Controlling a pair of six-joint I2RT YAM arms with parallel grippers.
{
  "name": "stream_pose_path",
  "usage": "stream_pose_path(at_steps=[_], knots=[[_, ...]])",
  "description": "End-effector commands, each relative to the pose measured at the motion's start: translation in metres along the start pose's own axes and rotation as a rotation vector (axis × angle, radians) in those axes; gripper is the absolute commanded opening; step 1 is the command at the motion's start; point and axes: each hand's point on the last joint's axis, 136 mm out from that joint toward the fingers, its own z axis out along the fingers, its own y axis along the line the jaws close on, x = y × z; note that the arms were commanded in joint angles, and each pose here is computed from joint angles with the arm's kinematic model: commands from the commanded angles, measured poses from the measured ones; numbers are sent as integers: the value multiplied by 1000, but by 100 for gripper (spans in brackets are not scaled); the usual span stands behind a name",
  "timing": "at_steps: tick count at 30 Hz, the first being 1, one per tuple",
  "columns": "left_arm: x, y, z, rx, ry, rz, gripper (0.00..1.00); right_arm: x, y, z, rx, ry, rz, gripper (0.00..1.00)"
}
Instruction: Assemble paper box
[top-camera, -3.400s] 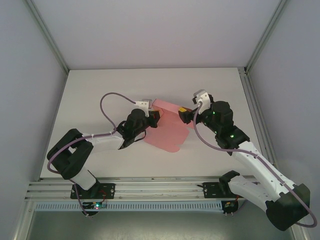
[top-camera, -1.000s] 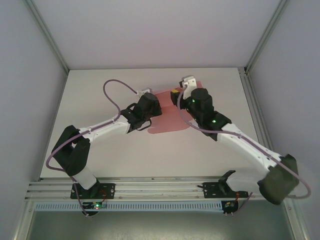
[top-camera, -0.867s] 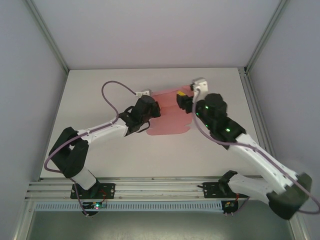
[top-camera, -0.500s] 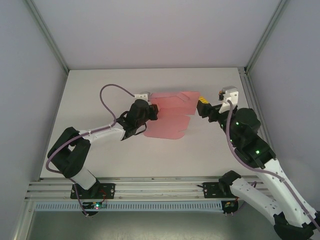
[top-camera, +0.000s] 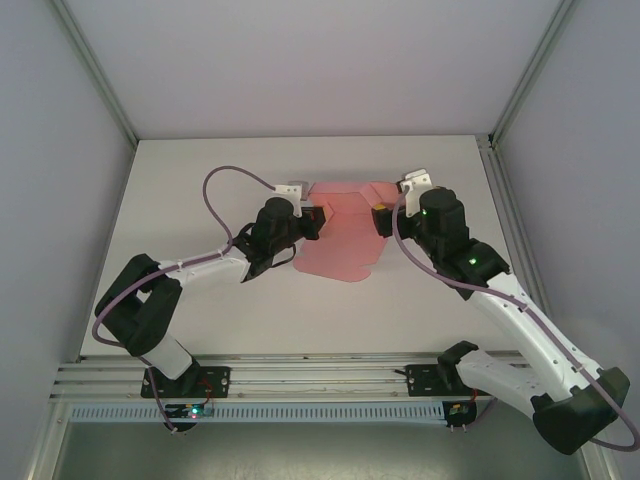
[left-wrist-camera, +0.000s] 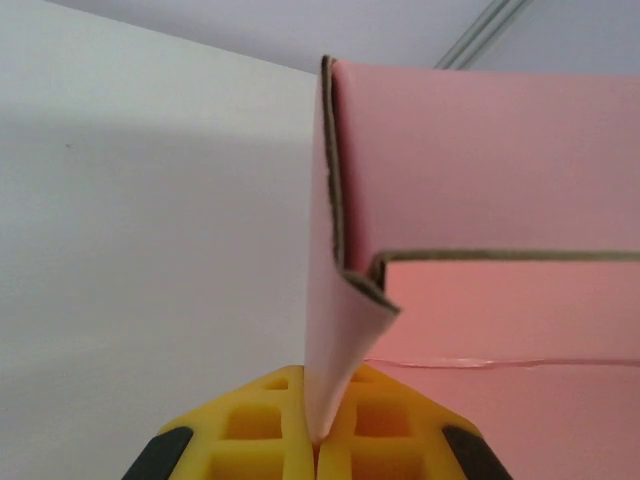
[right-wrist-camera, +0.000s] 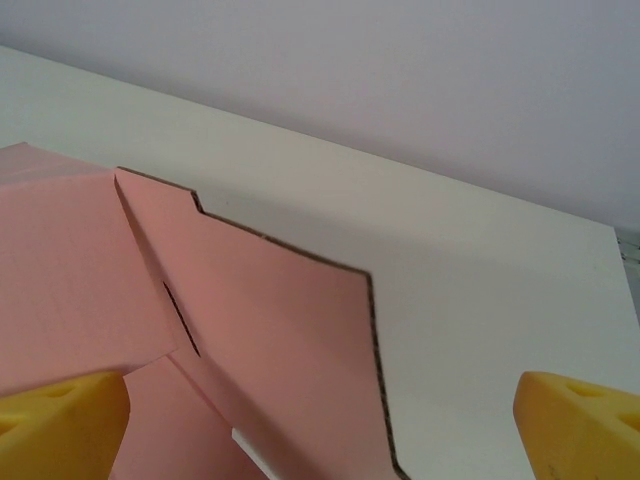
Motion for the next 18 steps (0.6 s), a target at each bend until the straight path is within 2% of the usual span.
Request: stream_pose_path(at_steps=[1,6,14,18], knots=[[-12,-26,-1,136,-38,57,0,-8,6,1,-47,-54,-12,98],[-10,-42,3,222,-22,65,0,-10,17,12,-101,-129,45,98],[-4,-56,5,262,-11,61,0,-12,-2,17,22,-300,204,98],[-4,-60,6,274,-18,57,0,-11,4,16,24,-307,192,98]])
